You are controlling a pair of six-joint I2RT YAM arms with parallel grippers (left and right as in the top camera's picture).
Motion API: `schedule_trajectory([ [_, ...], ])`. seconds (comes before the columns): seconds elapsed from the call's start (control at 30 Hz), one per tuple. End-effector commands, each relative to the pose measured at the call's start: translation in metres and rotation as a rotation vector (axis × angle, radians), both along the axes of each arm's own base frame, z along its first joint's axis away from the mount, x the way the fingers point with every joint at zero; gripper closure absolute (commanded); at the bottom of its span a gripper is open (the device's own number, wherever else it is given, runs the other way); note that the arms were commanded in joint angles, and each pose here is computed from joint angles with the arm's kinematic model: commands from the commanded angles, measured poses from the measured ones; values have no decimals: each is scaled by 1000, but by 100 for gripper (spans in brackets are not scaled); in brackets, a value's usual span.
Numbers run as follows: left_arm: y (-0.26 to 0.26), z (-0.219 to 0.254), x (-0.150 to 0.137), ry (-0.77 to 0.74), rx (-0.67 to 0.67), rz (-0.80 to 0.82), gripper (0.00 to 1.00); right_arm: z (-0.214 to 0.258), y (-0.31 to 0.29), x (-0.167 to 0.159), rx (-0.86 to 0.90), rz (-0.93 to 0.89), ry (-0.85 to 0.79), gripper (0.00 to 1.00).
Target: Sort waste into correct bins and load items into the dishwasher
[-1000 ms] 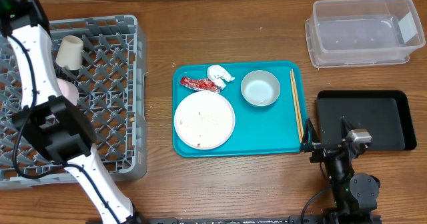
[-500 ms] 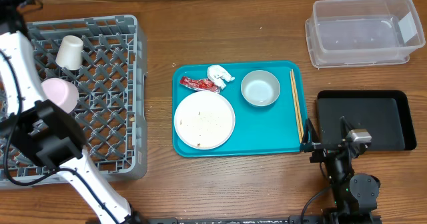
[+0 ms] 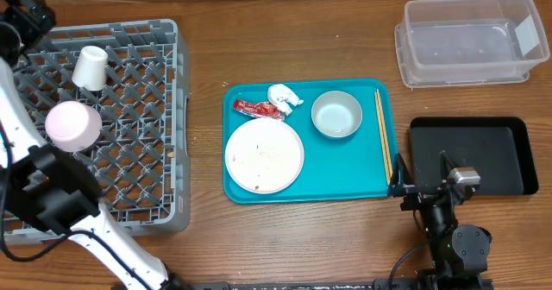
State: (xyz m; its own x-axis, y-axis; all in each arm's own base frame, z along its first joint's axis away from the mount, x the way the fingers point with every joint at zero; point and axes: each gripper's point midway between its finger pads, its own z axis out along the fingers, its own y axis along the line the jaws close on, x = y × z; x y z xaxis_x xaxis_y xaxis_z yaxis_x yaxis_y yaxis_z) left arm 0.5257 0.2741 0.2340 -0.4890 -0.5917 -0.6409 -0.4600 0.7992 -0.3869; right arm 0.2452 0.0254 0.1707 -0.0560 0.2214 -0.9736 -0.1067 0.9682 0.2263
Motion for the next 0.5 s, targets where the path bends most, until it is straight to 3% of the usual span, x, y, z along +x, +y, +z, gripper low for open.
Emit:
schedule_trajectory([
  [0.0,-18,39,1,-16,190,-79,0,-1,-2,0,4,-11,-7,0],
  [0.07,-47,43,11,-70,119,-189,5,-1,-2,0,4,-11,-7,0],
  [0.1,-61,46,15,-99,81,-244,39,-1,-2,0,4,-11,-6,0],
  [0.2,-95,52,19,-149,-7,-366,86,-1,-2,0,4,-11,-6,0],
  [0.23,-100,51,20,-146,-14,-375,96,-1,-2,0,4,-11,-6,0],
  [0.47,-111,15,17,95,234,-335,96,-1,-2,0,4,-11,-6,0],
])
